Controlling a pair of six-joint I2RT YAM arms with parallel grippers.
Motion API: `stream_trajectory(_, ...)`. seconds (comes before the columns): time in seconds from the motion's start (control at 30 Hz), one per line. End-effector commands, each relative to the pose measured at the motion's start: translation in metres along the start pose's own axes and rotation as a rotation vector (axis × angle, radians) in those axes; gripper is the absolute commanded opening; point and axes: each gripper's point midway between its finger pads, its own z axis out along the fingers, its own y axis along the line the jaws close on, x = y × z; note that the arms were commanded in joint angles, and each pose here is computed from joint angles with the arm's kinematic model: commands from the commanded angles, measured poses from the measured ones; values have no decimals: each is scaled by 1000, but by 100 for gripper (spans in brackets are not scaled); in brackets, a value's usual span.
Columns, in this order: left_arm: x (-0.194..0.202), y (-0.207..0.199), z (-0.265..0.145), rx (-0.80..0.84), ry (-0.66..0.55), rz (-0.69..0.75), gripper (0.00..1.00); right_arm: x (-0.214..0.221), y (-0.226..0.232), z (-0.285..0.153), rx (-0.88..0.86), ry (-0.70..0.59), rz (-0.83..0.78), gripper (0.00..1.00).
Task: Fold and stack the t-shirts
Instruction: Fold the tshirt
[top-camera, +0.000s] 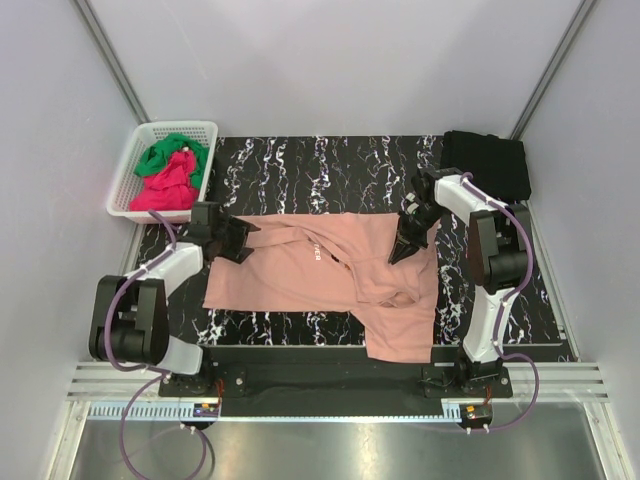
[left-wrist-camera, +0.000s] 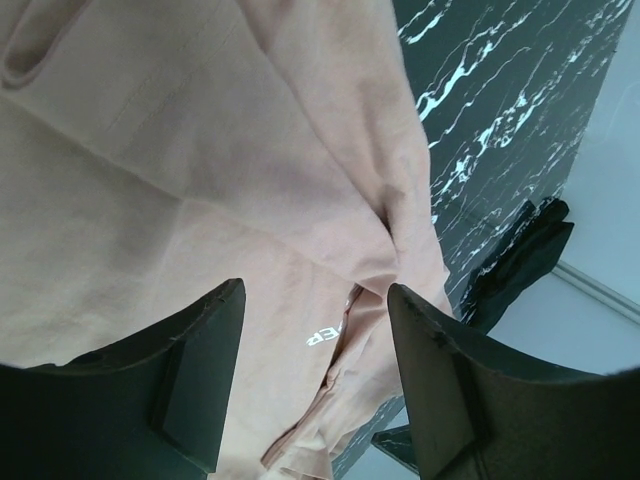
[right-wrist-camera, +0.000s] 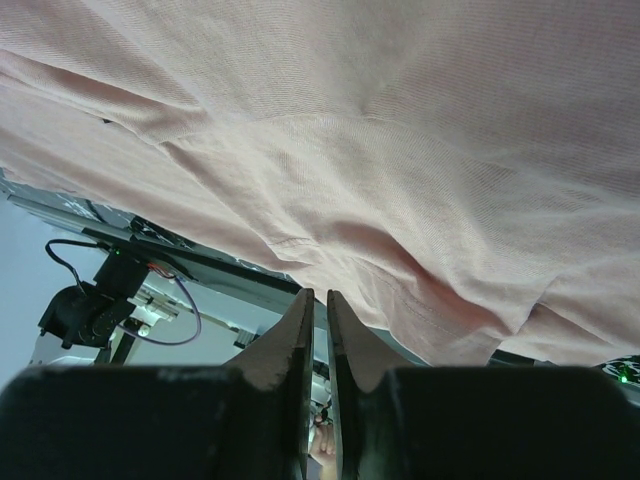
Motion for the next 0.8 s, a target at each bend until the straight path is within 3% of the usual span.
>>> stream_trajectory(0.0, 4, -13, -18, 15, -49, -12, 63, 0, 11, -8, -37, -21, -39, 17)
stream_trajectory(0.47, -6, 23, -32, -104, -185, -83, 63, 4, 13, -12, -52, -28, -49, 17)
stream_trajectory(0.77, -11, 40, -25, -135, -209, -100, 64, 5, 12, -16, -58, -37, -44, 17)
